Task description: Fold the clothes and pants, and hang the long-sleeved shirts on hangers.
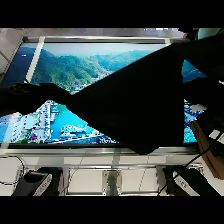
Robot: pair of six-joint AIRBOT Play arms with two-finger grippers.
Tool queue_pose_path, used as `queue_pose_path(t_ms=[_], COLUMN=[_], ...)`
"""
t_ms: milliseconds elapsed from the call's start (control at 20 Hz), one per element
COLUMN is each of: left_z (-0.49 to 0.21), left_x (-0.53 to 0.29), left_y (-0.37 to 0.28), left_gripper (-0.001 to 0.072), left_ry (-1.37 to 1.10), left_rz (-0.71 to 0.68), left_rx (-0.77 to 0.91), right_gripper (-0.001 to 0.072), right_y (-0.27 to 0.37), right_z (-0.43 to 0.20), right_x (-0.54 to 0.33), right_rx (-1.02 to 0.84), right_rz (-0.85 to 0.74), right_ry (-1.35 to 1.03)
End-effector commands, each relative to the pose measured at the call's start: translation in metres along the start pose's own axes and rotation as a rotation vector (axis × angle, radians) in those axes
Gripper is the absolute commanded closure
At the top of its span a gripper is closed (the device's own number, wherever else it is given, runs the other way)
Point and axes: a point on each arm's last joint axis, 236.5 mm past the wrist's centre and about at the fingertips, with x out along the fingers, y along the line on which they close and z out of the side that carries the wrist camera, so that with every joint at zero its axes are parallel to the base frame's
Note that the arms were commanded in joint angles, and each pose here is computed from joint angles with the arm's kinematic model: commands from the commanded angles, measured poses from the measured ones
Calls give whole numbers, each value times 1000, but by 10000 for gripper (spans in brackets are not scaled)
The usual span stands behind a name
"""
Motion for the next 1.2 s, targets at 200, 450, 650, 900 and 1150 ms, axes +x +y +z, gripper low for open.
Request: queue_pose_path(t_ms=[200, 450, 650, 900, 1150], left_z=[-16, 10, 27, 4, -71], left_x=[79, 215, 278, 270, 224], left_y=[88, 190, 252, 293, 324], left_gripper=[679, 679, 679, 679, 679], left_ry=[250, 164, 7, 89, 443], left_rz=[178, 246, 314, 393, 511], left_rx=[-120, -175, -209, -216, -171], right_gripper=[695, 695, 694, 694, 694], right_y=[-149, -265, -340, -315, -239], right_z=[-35, -73, -86, -170, -252], right_x=[98, 182, 226, 234, 216], right_rx=[188, 281, 334, 233, 97], right_rz=[-176, -236, -314, -236, -167], right_ry=[268, 312, 224, 560, 969])
